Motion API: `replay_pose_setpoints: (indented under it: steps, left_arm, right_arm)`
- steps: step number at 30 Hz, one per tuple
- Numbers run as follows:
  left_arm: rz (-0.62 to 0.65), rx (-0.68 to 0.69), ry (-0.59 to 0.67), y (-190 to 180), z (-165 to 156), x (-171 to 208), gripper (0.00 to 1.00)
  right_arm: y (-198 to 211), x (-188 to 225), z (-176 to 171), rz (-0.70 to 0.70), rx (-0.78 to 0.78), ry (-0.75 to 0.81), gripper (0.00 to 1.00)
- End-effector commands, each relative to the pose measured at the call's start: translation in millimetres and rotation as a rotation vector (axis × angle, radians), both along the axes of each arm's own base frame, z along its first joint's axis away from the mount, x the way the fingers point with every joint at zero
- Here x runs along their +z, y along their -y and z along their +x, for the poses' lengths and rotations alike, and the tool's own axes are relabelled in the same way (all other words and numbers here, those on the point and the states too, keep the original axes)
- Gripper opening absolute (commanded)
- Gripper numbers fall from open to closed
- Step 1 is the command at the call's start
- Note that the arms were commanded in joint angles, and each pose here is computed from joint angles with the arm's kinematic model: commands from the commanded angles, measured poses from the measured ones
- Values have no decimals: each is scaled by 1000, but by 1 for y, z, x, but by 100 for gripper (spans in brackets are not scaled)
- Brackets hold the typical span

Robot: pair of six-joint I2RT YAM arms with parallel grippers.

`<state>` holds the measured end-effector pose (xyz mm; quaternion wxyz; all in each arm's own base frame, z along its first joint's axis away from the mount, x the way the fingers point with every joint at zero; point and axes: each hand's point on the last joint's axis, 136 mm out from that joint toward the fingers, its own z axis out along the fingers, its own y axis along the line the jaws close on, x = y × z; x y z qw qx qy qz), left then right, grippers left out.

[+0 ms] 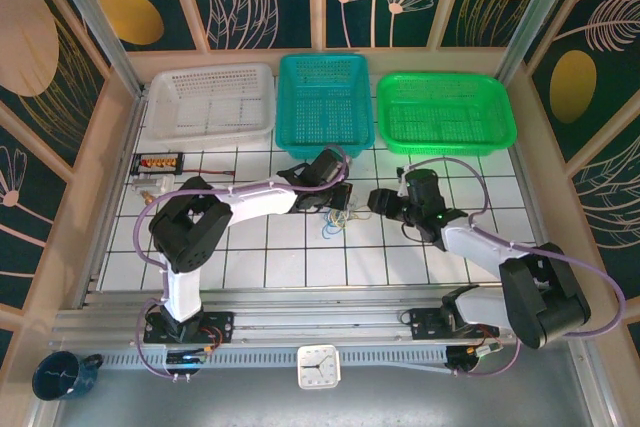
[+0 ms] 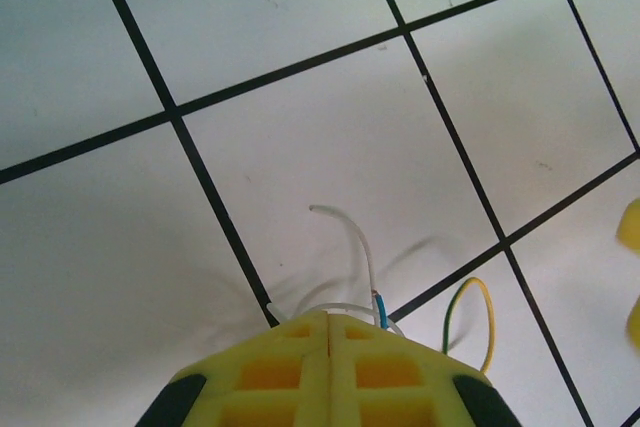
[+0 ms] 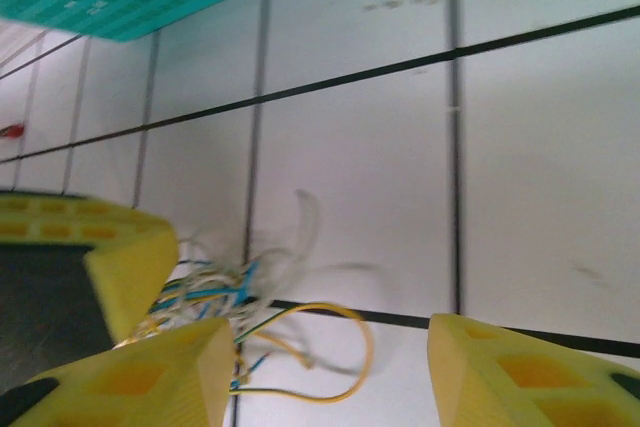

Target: Untangle the cables

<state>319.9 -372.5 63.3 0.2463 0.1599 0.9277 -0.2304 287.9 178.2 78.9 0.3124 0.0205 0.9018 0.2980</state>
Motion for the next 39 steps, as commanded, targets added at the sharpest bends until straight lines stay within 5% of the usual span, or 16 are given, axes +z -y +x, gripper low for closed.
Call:
replay_pose_setpoints:
  steps: [1,15,26,39]
  left_arm:
    - [-60,5,59,5,4,47,0]
    - [-259,38,133,7,-1,125,0]
    - [-464,22,168,10,-14,191,0]
    - [-567,71,317,-10,-13,270,0]
  right_arm:
    - [-31,22,-5,59,123,100,57]
    - [-62,18,13,94,172,137,61]
    - [-56,-23,30,68,68,81,55]
    - [-49,-41,23,39,68,17,54]
